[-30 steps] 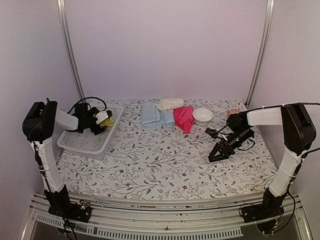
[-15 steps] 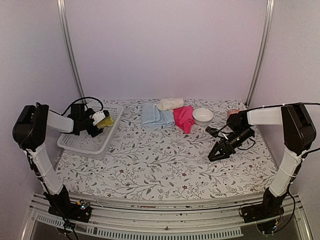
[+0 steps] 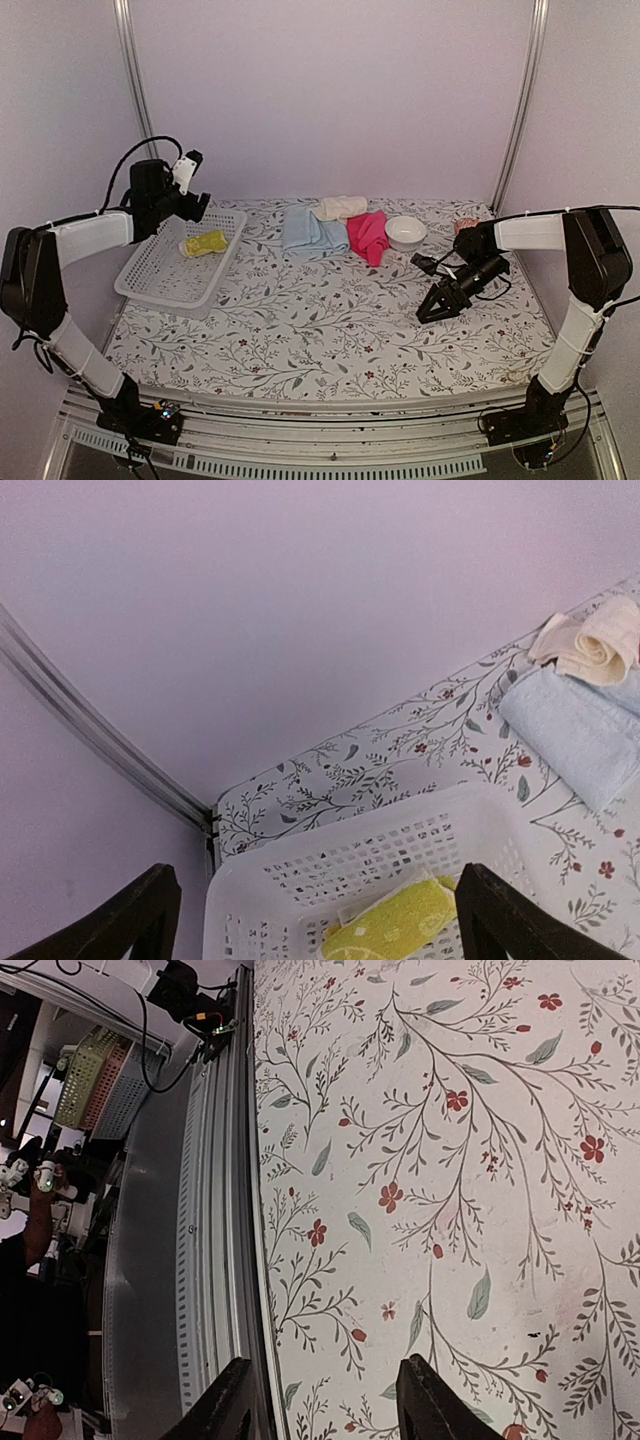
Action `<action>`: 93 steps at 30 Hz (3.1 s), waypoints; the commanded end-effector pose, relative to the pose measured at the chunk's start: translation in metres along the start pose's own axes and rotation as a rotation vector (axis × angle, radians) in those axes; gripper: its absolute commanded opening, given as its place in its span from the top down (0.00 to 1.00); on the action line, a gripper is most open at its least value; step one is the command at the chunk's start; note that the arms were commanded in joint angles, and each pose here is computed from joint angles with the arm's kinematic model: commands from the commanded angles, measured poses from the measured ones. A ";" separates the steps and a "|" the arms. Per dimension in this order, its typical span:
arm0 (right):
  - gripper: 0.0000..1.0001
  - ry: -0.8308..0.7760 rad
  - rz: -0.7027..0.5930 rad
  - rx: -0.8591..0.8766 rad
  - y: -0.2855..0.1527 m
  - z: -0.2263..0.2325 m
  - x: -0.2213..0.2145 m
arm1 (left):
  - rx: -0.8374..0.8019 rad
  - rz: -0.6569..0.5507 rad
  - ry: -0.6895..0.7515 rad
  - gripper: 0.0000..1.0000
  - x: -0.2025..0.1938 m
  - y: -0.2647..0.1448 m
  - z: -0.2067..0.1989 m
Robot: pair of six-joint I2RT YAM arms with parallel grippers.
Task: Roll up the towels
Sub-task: Adjust the towel in the storage box, then pick up the towel from the corner of the board.
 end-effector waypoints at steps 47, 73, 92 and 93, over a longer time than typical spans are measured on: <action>0.51 -0.017 0.042 -0.014 -0.001 -0.001 -0.002 | 0.289 0.748 -0.629 0.64 -0.176 0.092 0.043; 0.08 -0.241 -0.118 -0.839 -0.170 -0.025 0.131 | -0.392 0.044 -0.457 0.01 0.062 -0.104 -0.062; 0.36 -0.267 0.123 -0.851 -0.083 -0.130 0.188 | -0.259 -0.133 -0.328 0.02 0.055 -0.136 -0.137; 0.38 -0.271 0.160 -0.871 -0.076 -0.138 0.185 | -0.293 -0.133 -0.328 0.02 0.050 -0.138 -0.140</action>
Point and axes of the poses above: each gripper's point midway between its finger pads, its own y axis out along the fingers, its own z axis along the line the jaws close on, x = y × z, the point moved 3 cm from there along -y, back along the fingers, and after that the axes turned 15 degrees about -y, right-handed, at the moved point
